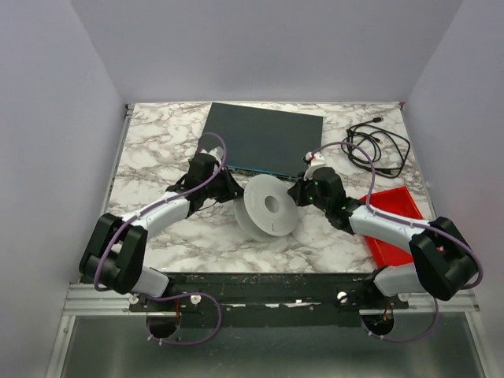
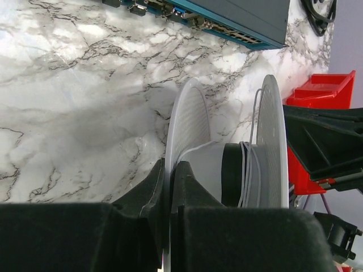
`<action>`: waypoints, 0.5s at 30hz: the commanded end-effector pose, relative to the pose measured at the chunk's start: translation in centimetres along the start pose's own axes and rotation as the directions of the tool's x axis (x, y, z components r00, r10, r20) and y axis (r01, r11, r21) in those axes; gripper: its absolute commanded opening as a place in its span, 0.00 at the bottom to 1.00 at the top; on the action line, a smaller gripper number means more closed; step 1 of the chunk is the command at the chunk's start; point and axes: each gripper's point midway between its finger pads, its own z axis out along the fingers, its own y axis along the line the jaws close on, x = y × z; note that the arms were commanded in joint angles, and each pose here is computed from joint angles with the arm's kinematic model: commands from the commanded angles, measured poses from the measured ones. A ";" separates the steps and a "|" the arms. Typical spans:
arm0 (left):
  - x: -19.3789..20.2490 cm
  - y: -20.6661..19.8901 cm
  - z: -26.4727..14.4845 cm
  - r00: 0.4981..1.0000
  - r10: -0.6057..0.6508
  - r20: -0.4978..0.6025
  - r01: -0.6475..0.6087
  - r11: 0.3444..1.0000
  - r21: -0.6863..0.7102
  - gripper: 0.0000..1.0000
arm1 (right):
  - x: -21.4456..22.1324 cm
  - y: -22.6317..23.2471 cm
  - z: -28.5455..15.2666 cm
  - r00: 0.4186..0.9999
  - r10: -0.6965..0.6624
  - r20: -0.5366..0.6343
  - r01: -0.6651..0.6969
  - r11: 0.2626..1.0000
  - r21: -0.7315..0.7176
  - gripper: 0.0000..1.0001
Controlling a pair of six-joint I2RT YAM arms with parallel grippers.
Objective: Wrap the cables
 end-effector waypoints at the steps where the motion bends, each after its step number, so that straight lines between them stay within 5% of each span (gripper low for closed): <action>1: -0.4 5.0 0.4 0.999 0.042 0.016 -0.037 0.974 -0.224 0.06 | -1.4 1.3 0.2 0.999 0.034 0.021 -0.033 0.999 -0.038 0.01; 8: -0.1 5.5 1.3 0.999 0.037 -0.016 -0.040 0.971 -0.236 0.10 | -1.7 1.7 0.7 0.996 0.087 0.032 -0.085 0.995 -0.047 0.01; 15: 0.0 5.9 1.5 0.999 0.040 -0.029 -0.046 0.966 -0.254 0.23 | -1.3 2.1 1.1 0.994 0.105 0.021 -0.104 0.993 -0.063 0.01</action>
